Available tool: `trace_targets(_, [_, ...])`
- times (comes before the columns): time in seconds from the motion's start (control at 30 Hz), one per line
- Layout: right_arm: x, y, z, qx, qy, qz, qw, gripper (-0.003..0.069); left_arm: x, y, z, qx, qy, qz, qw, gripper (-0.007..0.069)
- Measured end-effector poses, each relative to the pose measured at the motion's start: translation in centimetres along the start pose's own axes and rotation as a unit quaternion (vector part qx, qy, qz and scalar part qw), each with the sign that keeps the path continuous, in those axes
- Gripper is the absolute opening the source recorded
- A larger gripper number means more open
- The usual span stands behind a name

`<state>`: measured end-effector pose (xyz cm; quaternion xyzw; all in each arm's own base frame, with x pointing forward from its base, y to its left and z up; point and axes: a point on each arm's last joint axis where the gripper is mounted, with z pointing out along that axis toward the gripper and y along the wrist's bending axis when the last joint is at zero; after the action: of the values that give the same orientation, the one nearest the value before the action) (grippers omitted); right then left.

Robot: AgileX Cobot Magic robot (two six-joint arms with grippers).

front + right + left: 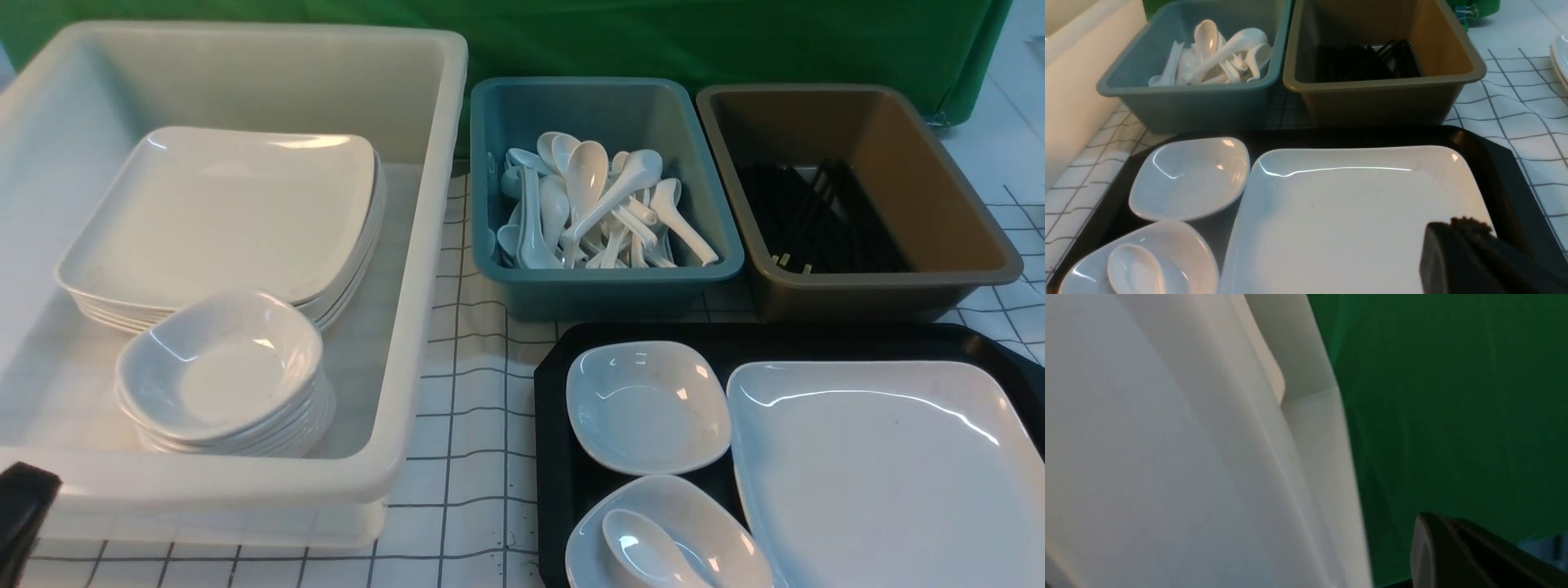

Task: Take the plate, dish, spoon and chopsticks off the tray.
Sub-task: Use the left arm to grab a soup spoon from the plate

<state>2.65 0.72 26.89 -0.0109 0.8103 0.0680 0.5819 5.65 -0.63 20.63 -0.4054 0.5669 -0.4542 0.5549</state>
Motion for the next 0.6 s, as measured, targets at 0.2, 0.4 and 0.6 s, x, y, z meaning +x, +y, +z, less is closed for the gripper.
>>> trace_targets(0.2, [0.0,0.0,0.0,0.000,-0.001,0.000,1.000,0.0047,-0.4,-0.5,0.0,0.015,-0.018,-0.080,0.996,0.0020])
trace_targets(0.4, [0.0,0.0,0.0,0.000,-0.001,0.000,1.000,0.0067,-1.9,-10.0,-1.6,0.116,-0.010,0.114,0.987,0.0020])
trace_targets(0.6, [0.0,0.0,0.0,0.000,-0.001,0.000,1.000,0.0084,-0.6,-15.9,2.2,0.055,0.215,0.300,0.928,0.0020])
